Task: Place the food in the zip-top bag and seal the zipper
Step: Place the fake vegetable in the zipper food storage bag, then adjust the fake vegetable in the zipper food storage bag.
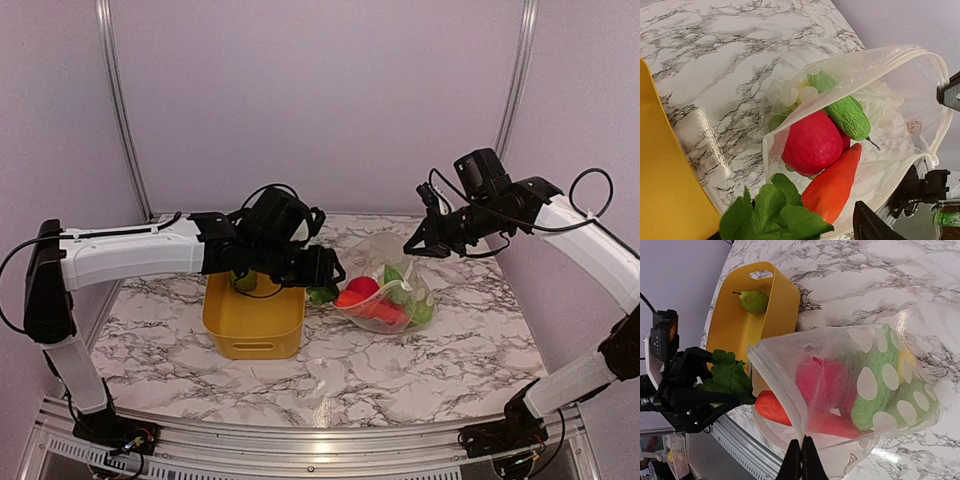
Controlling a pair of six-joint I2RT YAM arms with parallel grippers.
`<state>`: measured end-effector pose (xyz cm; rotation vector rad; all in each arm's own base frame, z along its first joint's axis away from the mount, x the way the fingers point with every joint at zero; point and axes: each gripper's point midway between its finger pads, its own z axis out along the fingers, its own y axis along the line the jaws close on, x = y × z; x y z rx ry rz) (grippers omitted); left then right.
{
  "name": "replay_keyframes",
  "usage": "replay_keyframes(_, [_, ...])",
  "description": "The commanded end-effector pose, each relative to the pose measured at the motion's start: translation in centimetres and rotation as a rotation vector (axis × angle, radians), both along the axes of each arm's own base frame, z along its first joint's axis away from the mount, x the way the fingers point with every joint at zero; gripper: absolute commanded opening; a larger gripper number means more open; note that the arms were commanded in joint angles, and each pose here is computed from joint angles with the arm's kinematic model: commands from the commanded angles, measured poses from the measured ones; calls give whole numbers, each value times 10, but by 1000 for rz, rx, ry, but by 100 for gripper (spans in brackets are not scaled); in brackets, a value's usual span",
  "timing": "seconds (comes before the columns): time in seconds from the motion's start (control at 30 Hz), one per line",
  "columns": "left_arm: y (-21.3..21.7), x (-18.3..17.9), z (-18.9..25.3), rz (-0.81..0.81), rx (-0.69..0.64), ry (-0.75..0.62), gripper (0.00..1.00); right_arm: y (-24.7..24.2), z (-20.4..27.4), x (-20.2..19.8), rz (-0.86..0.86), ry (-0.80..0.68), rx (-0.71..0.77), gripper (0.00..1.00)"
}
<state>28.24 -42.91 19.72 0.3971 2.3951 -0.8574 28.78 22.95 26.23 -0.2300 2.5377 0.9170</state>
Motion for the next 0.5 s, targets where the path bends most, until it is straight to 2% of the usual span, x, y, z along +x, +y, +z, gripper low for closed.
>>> replay_keyframes(0.0, [10,-28,19,-229,132,-52,69,-1,28,0,11,-76,27,0])
replay_keyframes(0.1, [20,-45,0,-328,224,-16,68,-2,27,-1,12,-78,23,0])
replay_keyframes(0.27, [18,-55,-13,-384,260,50,62,-2,22,-2,20,-71,18,0])
replay_keyframes(0.4, [13,-54,-13,-388,263,59,45,0,19,-2,27,-66,19,0])
replay_keyframes(0.47, [10,-52,-11,-388,258,55,28,0,19,-1,28,-65,20,0])
